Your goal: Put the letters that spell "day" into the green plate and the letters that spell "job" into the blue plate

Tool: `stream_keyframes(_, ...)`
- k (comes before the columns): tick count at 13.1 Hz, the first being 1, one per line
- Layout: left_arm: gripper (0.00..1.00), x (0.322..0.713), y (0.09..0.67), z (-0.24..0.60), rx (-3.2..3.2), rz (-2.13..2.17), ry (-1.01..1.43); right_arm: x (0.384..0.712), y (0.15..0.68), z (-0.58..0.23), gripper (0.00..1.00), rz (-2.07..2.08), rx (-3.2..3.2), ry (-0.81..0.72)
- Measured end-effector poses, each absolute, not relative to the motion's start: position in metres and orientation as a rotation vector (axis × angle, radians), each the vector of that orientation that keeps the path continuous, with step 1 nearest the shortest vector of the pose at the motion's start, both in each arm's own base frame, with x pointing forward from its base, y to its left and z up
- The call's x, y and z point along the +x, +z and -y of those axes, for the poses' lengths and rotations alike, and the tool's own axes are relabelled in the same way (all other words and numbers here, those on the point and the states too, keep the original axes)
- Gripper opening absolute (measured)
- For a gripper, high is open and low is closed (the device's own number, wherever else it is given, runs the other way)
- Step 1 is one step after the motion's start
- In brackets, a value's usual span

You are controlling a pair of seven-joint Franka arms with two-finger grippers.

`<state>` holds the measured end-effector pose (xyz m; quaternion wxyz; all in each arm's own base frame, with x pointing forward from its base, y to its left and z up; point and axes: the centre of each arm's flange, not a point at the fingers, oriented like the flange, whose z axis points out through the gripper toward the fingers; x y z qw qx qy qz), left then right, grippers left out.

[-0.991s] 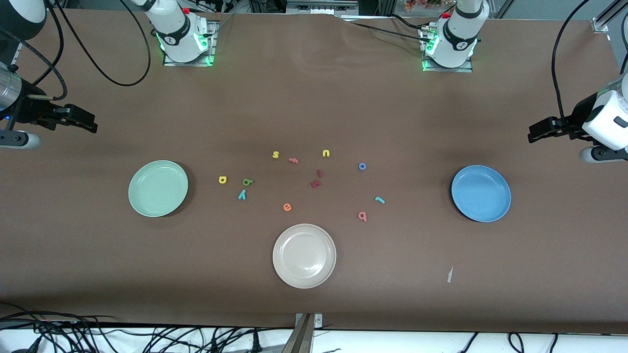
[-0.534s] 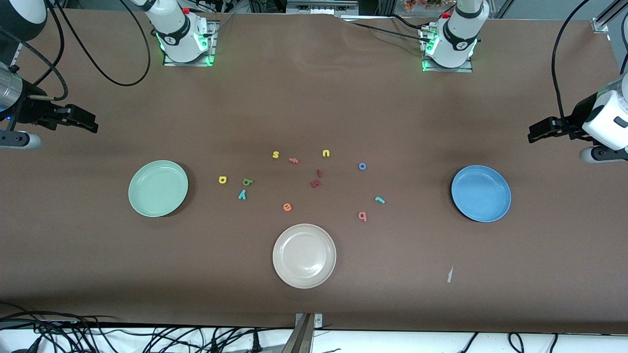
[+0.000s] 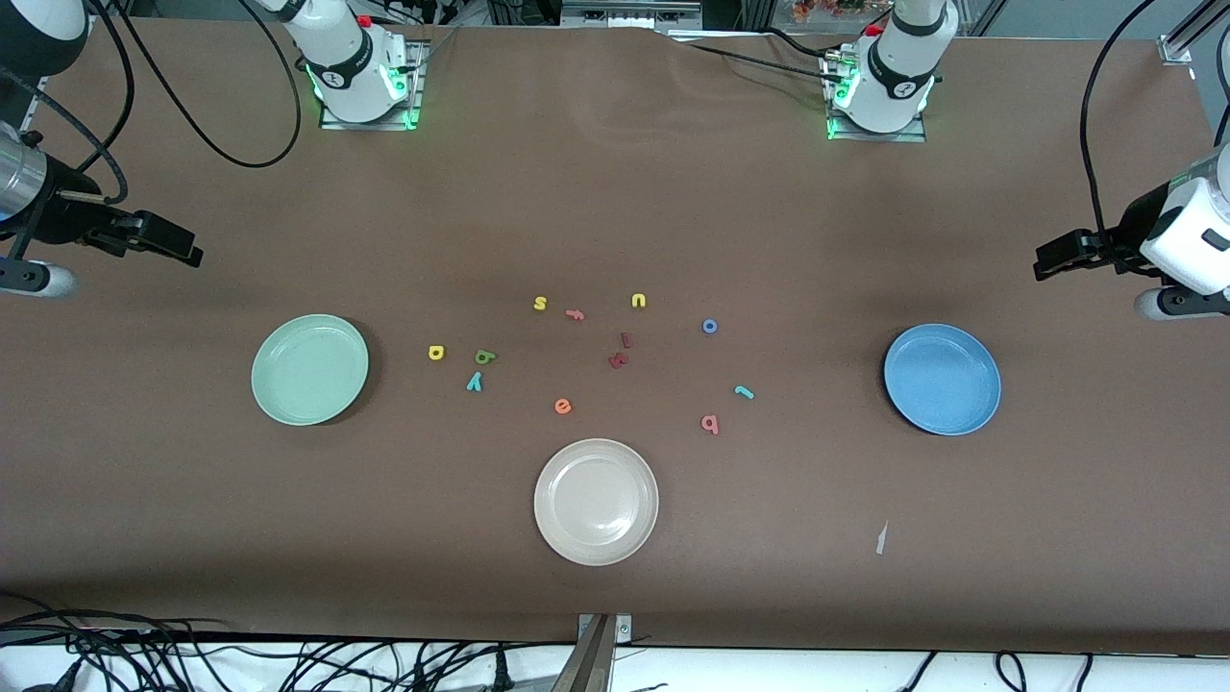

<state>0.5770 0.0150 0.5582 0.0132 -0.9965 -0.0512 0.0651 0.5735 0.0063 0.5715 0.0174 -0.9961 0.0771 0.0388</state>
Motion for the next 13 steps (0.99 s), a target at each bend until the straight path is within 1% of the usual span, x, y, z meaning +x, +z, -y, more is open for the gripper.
stream_keyframes(13, 1.0, 0.5773, 0.5579, -0.0128, -3.105, 0.154, 0.202, 0.573, 0.5684, -0.0066, 1.0, -0.157, -3.099, 0.128)
